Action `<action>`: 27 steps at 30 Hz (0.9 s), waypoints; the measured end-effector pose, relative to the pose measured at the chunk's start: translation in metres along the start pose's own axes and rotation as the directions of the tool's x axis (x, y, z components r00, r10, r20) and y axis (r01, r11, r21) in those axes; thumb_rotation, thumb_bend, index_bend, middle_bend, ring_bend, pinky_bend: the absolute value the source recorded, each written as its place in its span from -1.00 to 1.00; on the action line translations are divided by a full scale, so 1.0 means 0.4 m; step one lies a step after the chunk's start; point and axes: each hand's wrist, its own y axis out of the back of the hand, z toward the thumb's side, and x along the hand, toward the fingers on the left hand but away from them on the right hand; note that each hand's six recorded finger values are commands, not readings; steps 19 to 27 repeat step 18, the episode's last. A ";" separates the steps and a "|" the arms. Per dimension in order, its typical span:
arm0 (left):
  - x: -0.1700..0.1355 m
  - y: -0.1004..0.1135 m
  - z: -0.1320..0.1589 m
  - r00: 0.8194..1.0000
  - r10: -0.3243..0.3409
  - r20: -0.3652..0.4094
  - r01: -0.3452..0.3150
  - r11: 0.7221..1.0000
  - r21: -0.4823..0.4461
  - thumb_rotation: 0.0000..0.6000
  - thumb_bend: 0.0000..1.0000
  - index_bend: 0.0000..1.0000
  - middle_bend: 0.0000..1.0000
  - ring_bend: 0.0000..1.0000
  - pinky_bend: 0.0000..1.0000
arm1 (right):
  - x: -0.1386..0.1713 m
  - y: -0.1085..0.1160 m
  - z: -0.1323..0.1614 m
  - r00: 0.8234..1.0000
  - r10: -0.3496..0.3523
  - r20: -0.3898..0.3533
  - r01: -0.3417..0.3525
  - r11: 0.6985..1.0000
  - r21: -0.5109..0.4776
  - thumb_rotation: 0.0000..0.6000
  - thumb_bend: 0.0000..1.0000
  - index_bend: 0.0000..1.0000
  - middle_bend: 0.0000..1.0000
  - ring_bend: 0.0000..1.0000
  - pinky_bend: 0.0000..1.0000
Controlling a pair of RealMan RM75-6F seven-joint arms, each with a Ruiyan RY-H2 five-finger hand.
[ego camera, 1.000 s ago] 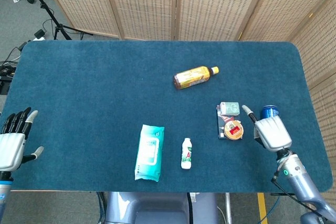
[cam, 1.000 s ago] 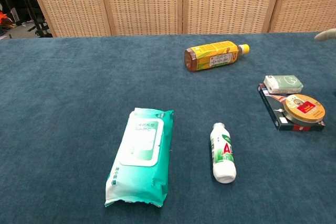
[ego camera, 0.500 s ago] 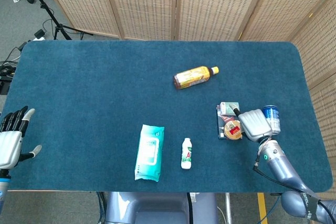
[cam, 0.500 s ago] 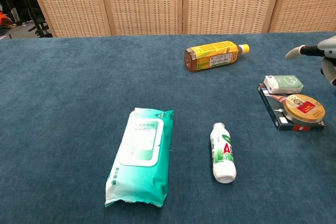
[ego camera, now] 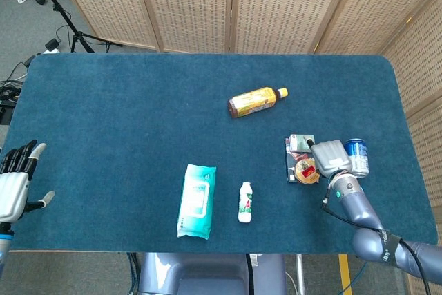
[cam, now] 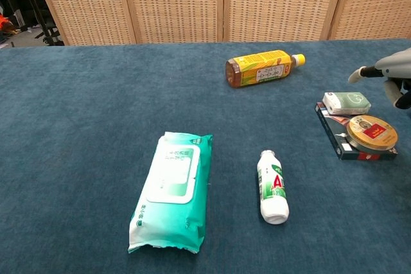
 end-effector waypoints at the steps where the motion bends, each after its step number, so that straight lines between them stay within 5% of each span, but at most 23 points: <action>1: 0.000 -0.001 0.000 1.000 -0.001 0.000 0.001 1.000 0.001 1.00 -0.58 -1.00 -1.00 -1.00 -1.00 | -0.002 -0.001 0.004 1.000 0.006 0.003 -0.006 1.000 0.006 1.00 1.00 -1.00 0.52 0.82 1.00; 27: -0.001 0.001 -0.003 1.000 -0.001 -0.002 0.001 1.000 -0.006 1.00 -0.58 -1.00 -1.00 -1.00 -1.00 | -0.019 -0.022 0.019 0.999 0.045 0.020 -0.045 0.999 0.003 1.00 1.00 -1.00 0.52 0.82 1.00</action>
